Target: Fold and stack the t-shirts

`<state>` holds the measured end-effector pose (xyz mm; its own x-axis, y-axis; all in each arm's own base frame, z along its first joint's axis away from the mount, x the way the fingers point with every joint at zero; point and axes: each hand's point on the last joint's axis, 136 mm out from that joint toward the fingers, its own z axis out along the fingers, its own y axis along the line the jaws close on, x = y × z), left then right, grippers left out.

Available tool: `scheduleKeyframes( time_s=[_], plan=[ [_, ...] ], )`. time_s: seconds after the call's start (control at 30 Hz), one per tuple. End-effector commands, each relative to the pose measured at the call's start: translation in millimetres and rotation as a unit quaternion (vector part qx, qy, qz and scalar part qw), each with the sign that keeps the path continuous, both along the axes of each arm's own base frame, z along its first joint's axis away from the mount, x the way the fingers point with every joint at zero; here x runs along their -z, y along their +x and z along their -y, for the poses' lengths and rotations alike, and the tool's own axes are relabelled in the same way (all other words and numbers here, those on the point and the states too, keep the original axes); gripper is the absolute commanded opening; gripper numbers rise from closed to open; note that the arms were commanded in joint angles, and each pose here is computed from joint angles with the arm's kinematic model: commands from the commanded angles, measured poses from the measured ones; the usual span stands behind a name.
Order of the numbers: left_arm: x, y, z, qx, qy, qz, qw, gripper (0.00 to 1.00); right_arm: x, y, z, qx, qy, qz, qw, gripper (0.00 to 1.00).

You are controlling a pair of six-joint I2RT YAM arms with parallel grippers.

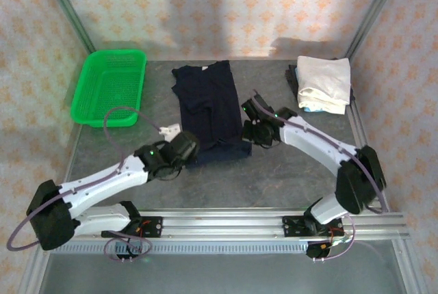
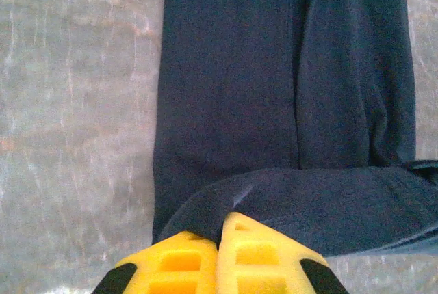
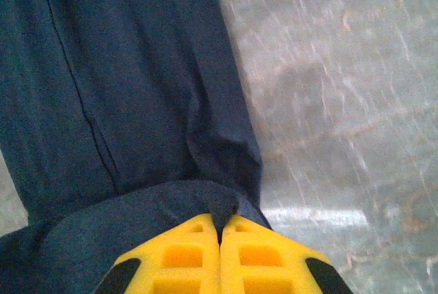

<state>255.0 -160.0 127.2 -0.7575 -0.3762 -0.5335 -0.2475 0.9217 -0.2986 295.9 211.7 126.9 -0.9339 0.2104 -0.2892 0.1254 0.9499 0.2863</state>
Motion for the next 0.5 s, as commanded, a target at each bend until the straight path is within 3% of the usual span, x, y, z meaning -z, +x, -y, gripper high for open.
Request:
scheduleKeyframes(
  time_s=[0.0,0.3,0.47],
  plan=[
    [-6,27,5,0.047,0.007,-0.010,0.999,0.00,-10,36,-4,-0.011,-0.010,0.024,1.000,0.00],
    [-2,100,-12,0.049,-0.017,-0.048,0.997,0.00,2,108,-26,-0.032,-0.010,-0.004,0.999,0.00],
    [19,129,-13,0.060,-0.028,-0.092,0.994,0.00,19,138,-31,-0.036,-0.007,-0.025,0.999,0.00]
  ],
)
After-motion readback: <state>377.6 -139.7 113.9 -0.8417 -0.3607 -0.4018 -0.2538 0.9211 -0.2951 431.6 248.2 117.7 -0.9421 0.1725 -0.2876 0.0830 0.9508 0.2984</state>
